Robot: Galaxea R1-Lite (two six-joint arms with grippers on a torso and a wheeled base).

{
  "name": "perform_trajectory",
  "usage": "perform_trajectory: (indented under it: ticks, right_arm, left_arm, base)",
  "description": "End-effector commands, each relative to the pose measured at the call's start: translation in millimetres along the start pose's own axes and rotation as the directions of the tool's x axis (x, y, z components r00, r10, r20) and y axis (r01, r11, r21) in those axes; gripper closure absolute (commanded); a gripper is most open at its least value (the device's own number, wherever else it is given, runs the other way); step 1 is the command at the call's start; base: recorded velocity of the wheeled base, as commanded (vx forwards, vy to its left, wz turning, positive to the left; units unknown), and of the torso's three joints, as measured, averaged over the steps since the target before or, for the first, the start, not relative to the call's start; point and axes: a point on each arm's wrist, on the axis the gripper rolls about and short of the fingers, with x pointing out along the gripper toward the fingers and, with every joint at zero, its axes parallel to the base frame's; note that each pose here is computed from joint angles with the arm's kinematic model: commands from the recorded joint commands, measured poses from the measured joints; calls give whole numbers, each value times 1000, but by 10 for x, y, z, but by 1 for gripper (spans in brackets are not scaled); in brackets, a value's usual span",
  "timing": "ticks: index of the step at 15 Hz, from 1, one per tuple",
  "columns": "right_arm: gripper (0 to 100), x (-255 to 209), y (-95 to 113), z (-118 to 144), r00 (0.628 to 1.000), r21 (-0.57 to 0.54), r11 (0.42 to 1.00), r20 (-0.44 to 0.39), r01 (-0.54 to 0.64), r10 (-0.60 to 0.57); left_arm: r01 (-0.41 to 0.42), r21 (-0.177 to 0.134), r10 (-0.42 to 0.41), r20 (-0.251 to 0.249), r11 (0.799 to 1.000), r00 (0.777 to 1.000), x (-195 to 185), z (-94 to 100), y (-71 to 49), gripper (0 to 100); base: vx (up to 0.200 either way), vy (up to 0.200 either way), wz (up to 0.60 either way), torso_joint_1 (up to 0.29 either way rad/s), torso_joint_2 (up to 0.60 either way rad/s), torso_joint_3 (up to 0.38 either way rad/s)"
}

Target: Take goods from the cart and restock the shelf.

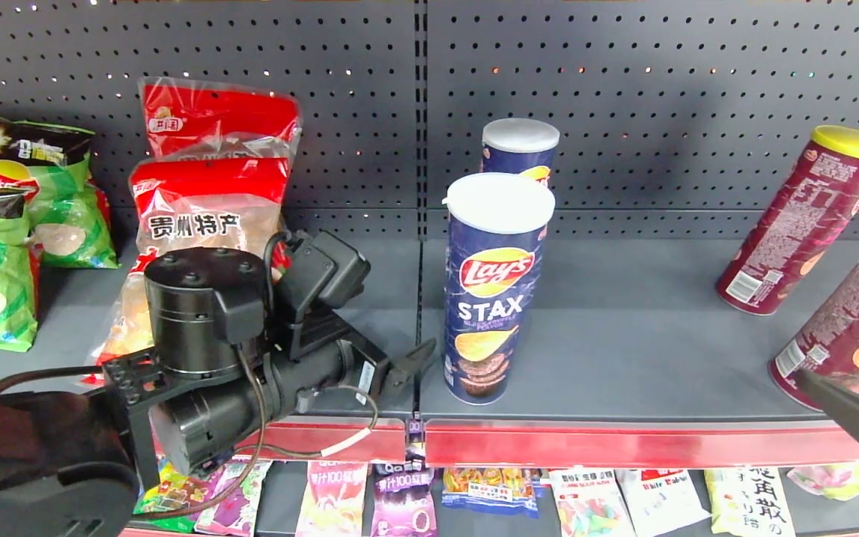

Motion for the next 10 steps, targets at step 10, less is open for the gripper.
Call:
perform_trajectory:
  ticks: [10]
  right_arm:
    - [0,66,-7,25,1000,3,1000,-12,-1,1]
  left_arm:
    - [14,2,-14,-46,1000,999,143,-115,-45,0]
  base:
    - [0,0,0,0,0,0]
